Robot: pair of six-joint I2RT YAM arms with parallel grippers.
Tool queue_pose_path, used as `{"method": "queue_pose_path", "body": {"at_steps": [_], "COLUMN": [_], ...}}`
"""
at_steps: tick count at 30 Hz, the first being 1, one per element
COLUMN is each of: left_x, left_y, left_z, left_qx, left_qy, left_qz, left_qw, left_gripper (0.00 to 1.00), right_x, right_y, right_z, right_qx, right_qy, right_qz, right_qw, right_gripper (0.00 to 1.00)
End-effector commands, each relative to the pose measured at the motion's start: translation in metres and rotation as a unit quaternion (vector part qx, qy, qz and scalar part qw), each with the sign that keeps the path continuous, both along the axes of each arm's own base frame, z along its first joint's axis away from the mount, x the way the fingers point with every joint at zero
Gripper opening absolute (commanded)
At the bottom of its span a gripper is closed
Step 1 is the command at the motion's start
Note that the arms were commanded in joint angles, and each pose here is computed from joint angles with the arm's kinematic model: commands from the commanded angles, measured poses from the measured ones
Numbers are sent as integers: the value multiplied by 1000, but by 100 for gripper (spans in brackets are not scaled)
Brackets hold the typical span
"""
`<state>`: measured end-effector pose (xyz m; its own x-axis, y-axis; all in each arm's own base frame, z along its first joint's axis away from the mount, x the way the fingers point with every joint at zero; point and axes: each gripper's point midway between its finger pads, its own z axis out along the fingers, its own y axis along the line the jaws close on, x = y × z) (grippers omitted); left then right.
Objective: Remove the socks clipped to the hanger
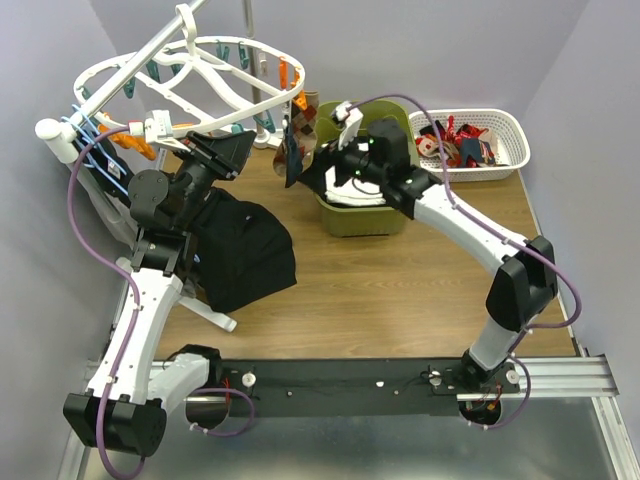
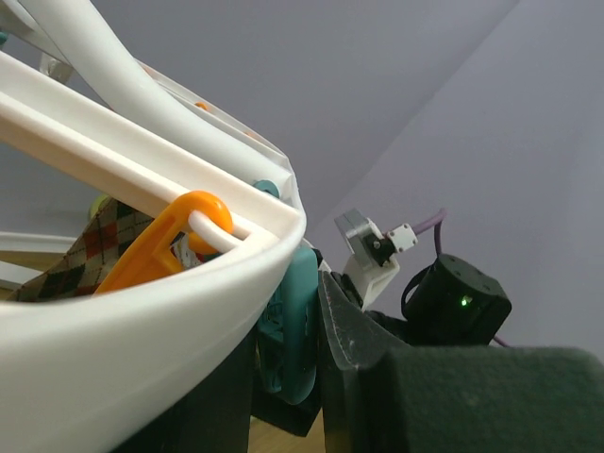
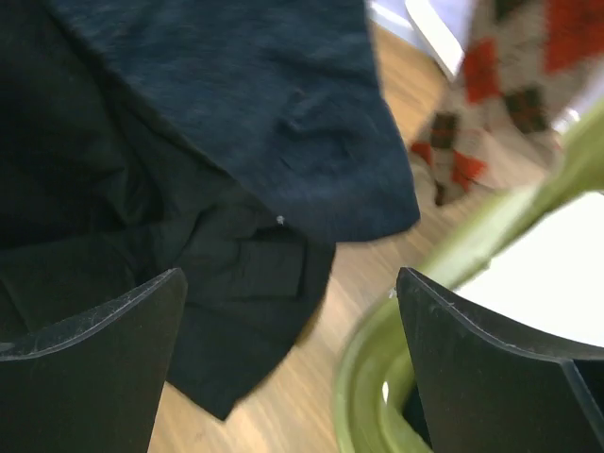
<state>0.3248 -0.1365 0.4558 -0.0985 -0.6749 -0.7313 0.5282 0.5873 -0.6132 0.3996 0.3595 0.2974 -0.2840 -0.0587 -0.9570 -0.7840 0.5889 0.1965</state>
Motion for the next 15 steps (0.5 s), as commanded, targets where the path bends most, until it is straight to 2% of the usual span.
{"method": "queue_pose_path", "body": {"at_steps": [1, 6, 11, 14, 15], "left_x": [-20, -21, -20, -21, -21], "left_y": [-21, -22, -22, -23, -22], "left_z": [-15, -13, -14, -14, -14], "left_qx": [3, 2, 2, 4, 5], "left_qy": [33, 33, 34, 34, 34], "left_qz": [-74, -77, -79, -81, -80], "left_qw": [997, 996, 996, 996, 996], "left_gripper": [0, 0, 0, 0, 0], "right_x": [1, -1, 15, 34, 38], "right_y": [18, 36, 49, 51, 52], "right_z": [35, 25, 24, 27, 25], "right_qx": [43, 52, 60, 66, 63], "right_qy": [-106, -131, -150, -153, -148], "right_qz": [-26, -25, -61, -94, -101], "right_qw": [993, 990, 985, 981, 982], "right_gripper": [100, 100, 99, 88, 70]}}
